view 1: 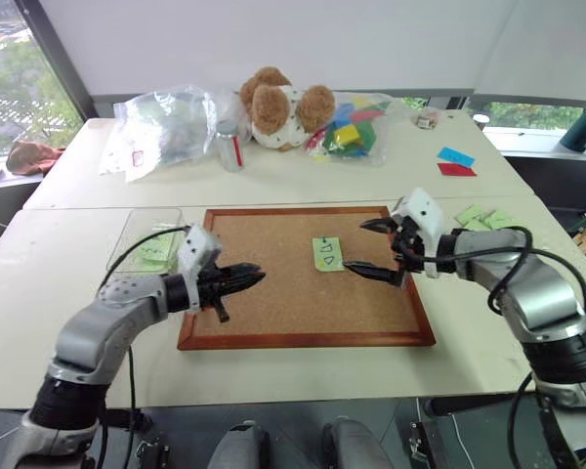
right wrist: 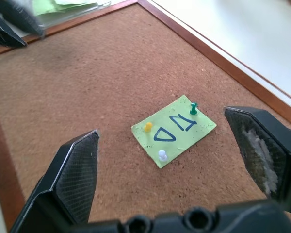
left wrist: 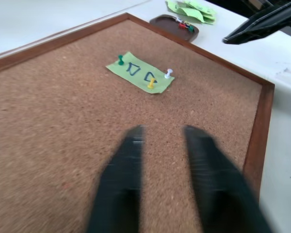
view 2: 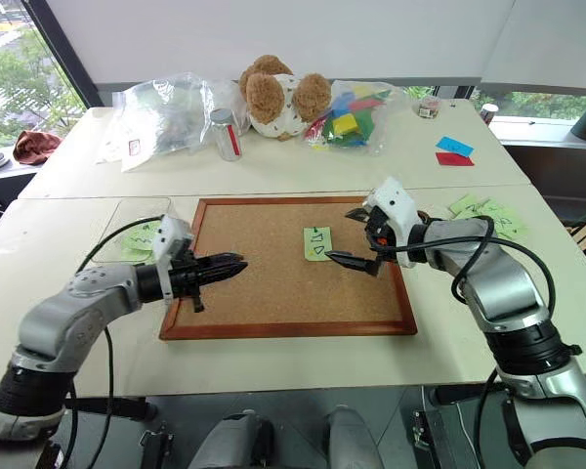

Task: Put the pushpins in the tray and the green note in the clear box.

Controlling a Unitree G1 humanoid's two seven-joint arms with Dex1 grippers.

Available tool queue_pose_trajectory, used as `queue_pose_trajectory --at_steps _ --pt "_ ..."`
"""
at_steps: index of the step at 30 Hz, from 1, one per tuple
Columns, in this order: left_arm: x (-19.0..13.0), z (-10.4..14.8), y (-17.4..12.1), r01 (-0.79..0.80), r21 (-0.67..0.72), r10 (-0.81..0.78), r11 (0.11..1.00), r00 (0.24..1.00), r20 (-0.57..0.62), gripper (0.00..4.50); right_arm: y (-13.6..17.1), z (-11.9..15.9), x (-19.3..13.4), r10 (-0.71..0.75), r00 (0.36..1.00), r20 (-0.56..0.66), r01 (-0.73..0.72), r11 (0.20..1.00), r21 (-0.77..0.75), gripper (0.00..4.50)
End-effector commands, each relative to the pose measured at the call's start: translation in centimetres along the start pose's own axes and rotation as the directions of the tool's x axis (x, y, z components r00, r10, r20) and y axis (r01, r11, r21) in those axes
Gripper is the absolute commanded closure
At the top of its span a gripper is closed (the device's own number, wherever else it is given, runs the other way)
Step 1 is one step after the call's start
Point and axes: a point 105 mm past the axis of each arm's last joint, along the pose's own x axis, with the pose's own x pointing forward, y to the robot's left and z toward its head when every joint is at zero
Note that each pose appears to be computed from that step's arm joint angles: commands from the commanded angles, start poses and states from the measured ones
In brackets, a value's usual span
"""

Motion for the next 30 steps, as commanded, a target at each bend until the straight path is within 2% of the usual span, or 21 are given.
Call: queue_pose_trajectory --at_steps 1,9,14,17,19,28,30 --pt "1.4 -0.2 0.1 -0.004 0.05 0.004 0.999 1.0 0.005 4.45 -1.3 0.5 0.9 -0.073 0.997 -0.013 0.073 0.997 0.015 0.0" --pt "3.9 -3.8 1.3 -0.046 0.063 0.05 0.997 0.997 -0.065 4.45 -2.1 0.3 5.9 -0.123 0.991 -0.058 0.131 0.979 0.154 0.0" --pt "3.9 -4.3 1.6 -0.065 0.041 0.068 0.997 0.996 -0.059 4.45 -2.0 0.2 7.8 -0.108 0.992 -0.066 0.118 0.977 0.179 0.0" --pt "3.8 -4.4 1.7 -0.071 0.039 0.074 0.997 0.996 -0.057 4.48 -1.9 0.1 8.6 -0.097 0.993 -0.069 0.108 0.977 0.186 0.75" --pt "3.7 -4.4 1.7 -0.078 0.037 0.08 0.996 0.995 -0.055 4.48 -1.8 0.1 9.0 -0.091 0.993 -0.069 0.103 0.978 0.184 1.67" --pt "3.4 -4.6 1.6 -0.091 0.027 0.093 0.995 0.994 -0.053 4.48 -1.5 -0.7 9.5 -0.073 0.994 -0.082 0.087 0.98 0.179 1.67" --pt "3.4 -4.7 1.5 -0.091 0.025 0.092 0.996 0.994 -0.054 4.48 -1.4 -0.8 9.5 -0.068 0.994 -0.085 0.083 0.98 0.181 2.21"
